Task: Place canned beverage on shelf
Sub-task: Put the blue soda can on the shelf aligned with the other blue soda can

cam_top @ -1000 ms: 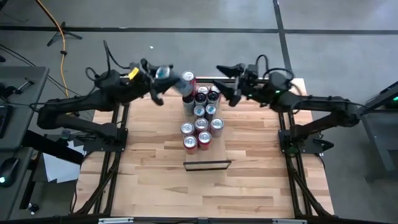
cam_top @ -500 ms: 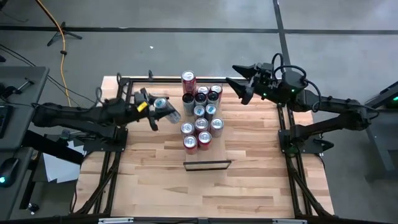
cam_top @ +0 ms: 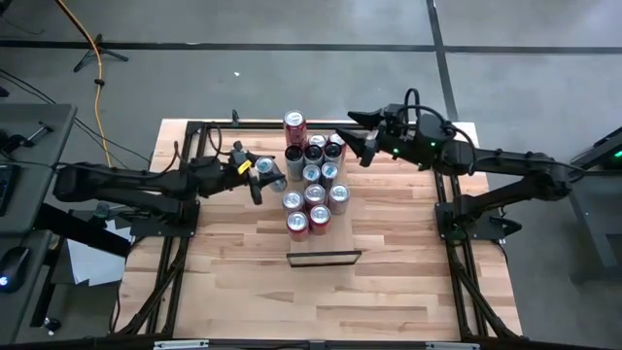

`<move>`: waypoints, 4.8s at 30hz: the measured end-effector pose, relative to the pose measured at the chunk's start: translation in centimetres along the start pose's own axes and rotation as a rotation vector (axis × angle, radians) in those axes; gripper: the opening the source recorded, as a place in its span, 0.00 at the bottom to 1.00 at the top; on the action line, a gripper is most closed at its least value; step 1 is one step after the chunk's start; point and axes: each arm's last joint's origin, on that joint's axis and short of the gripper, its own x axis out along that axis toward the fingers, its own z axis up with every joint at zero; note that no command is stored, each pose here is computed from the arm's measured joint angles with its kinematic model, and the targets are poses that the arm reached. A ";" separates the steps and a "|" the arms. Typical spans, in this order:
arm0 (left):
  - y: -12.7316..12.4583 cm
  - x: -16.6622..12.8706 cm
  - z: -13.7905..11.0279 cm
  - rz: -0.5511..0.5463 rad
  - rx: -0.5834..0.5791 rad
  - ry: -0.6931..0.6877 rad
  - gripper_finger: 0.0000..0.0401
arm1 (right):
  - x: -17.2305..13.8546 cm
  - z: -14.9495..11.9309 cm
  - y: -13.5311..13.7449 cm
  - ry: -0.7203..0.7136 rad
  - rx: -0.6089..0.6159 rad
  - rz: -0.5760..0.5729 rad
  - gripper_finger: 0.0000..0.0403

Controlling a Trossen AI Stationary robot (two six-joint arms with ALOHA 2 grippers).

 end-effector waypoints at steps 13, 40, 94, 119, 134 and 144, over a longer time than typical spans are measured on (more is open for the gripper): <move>-0.6 2.8 -2.2 -0.045 0.107 0.050 0.45 | 0.7 -0.8 -0.1 0.031 0.014 -0.006 0.92; -1.1 4.1 -3.6 -0.105 0.160 0.073 0.46 | 8.6 -8.2 0.0 0.465 0.273 -0.055 0.92; -0.8 4.9 -4.6 -0.138 0.169 0.118 0.46 | 15.2 -14.3 1.7 0.789 0.152 -0.114 0.00; -0.1 3.9 -3.6 -0.094 0.179 0.110 0.46 | 16.0 -12.0 2.4 0.715 0.044 -0.091 0.00; 0.4 2.1 0.1 -0.036 0.211 0.137 0.46 | 15.7 -3.9 3.0 0.701 -0.109 0.020 0.06; -1.0 6.1 6.6 -0.037 0.251 0.344 0.46 | 11.8 2.3 2.8 0.836 -0.145 -0.059 0.55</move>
